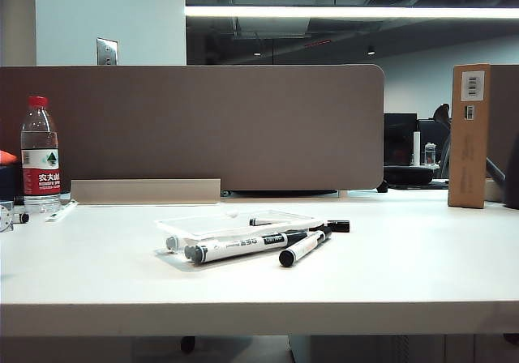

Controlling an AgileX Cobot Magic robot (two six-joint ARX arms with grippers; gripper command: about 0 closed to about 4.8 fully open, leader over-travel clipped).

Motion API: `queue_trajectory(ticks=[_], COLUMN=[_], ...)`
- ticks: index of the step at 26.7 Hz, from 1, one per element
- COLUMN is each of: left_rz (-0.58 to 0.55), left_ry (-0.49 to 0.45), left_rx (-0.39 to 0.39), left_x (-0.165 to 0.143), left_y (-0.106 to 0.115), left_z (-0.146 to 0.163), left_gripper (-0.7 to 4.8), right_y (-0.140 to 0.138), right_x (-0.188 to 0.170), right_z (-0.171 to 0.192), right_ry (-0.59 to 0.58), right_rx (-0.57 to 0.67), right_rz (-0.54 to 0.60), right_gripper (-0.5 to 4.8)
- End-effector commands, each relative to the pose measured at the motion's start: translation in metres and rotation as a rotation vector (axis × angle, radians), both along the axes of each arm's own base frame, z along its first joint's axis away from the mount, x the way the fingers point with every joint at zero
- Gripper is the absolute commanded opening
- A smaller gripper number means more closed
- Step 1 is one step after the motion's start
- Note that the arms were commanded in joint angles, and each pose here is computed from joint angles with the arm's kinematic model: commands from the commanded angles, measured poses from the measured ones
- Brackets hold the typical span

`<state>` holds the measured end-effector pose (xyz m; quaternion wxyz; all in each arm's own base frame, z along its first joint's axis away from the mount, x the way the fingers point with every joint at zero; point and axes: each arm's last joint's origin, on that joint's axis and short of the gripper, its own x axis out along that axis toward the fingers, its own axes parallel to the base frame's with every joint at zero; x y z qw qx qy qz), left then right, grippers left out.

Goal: Pick up the markers scattered on the table and put them into the packaging box, making sure the markers fit the shape of the box's grooves.

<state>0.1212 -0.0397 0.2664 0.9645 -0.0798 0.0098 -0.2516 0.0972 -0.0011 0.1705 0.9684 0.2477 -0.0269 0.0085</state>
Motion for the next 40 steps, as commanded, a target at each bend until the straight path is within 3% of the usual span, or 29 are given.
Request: queue_trajectory(ticks=[1, 4, 5, 7, 12, 19, 26, 28, 30, 31, 33, 40], left_rz=[-0.166, -0.245, -0.272, -0.258, -0.211, -0.233, -0.443, -0.458, -0.454, -0.468, -0.481, -0.493], left_ry=[0.075, 0.196, 0.301, 0.423, 0.538, 0.545, 0.511, 0.493, 0.486, 0.479, 0.464, 0.456], left_rx=[0.110, 0.201, 0.241, 0.295, 0.353, 0.346, 0.262, 0.252, 0.244, 0.238, 0.231, 0.224], left_x=[0.025, 0.050, 0.063, 0.077, 0.085, 0.084, 0.082, 0.083, 0.083, 0.083, 0.084, 0.084], left_y=[-0.023, -0.046, -0.059, -0.069, -0.070, -0.070, -0.076, -0.077, -0.077, -0.077, -0.078, -0.078], left_z=[0.008, 0.007, 0.003, -0.002, -0.010, -0.010, -0.006, -0.004, -0.003, -0.002, -0.001, 0.000], left_gripper=[-0.05, -0.05, -0.05, -0.05, -0.04, -0.05, -0.05, -0.05, -0.05, -0.05, -0.05, -0.05], right_y=[0.000, -0.001, -0.001, -0.001, 0.000, 0.012, 0.036, 0.050, 0.061, 0.077, 0.097, 0.155], right_x=[0.000, -0.002, -0.004, -0.007, 0.007, 0.091, 0.194, 0.223, 0.244, 0.263, 0.287, 0.320], right_z=[0.004, 0.013, 0.022, 0.036, 0.069, 0.119, 0.138, 0.138, 0.136, 0.132, 0.121, 0.073], right_ry=[-0.038, -0.073, -0.096, -0.084, -0.012, 0.112, 0.315, 0.398, 0.463, 0.511, 0.558, 0.548], right_rx=[0.007, 0.025, 0.046, 0.083, 0.001, -0.161, -0.327, -0.388, -0.473, -0.598, -0.706, -0.928], right_rz=[-0.007, -0.018, -0.032, -0.035, 0.008, 0.367, 0.641, 0.691, 0.721, 0.755, 0.794, 0.930], right_gripper=[-0.06, -0.06, -0.06, -0.06, -0.06, -0.06, -0.04, 0.43, 1.31, 2.11, 2.73, 2.73])
